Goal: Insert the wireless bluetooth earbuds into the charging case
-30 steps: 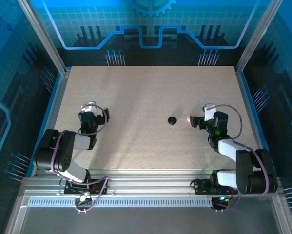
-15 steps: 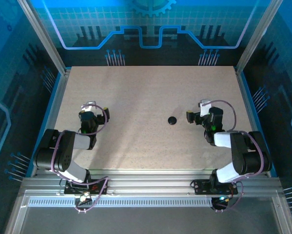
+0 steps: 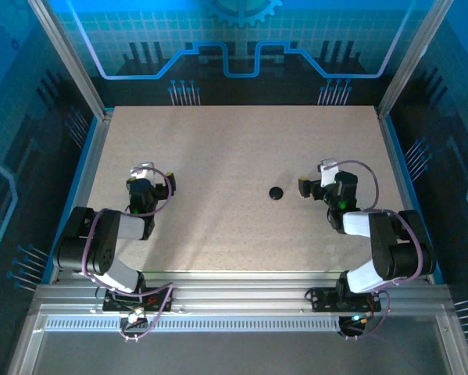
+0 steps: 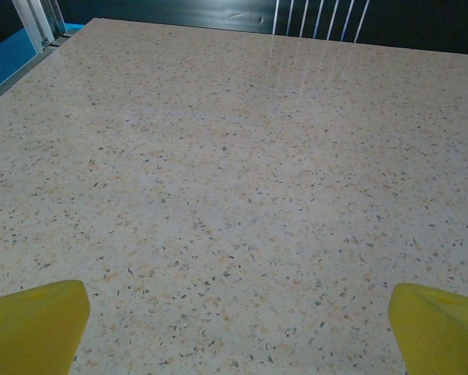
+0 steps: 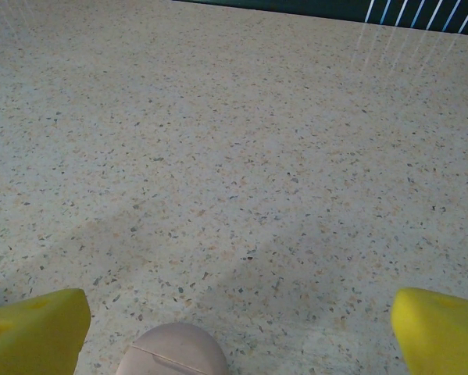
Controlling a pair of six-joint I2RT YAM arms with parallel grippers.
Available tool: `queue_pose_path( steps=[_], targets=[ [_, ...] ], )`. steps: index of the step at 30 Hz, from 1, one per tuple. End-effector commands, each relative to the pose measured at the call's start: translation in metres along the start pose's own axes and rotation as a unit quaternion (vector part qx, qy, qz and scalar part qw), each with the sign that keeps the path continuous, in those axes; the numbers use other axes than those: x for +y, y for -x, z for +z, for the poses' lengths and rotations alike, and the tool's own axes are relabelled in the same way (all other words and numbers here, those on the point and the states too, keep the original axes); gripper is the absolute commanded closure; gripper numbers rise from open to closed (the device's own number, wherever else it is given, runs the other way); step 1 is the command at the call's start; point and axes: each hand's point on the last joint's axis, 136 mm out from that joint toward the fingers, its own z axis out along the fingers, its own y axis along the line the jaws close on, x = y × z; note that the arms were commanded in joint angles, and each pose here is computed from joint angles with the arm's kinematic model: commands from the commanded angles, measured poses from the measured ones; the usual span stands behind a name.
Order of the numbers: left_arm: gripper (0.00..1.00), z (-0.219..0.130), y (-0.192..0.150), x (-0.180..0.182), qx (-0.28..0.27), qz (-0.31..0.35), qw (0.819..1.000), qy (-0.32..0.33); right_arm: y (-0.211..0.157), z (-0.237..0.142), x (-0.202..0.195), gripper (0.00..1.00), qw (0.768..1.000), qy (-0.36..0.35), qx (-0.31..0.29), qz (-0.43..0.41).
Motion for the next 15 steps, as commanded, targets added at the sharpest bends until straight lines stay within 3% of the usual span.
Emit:
queue_pose_path(
  steps=[1, 15],
  targets=[
    [0.01, 0.003, 0.014, -0.0032, -0.021, 0.003, 1.0, -0.009, 0.0109, 0.0017, -0.0019, 0.0, 1.0, 0.002, -0.017, 0.004],
    [0.01, 0.003, 0.0139, -0.0033, -0.021, 0.003, 1.0, -0.01, 0.0109, 0.0018, -0.0022, 0.0, 1.0, 0.001, -0.016, 0.004]
  ],
)
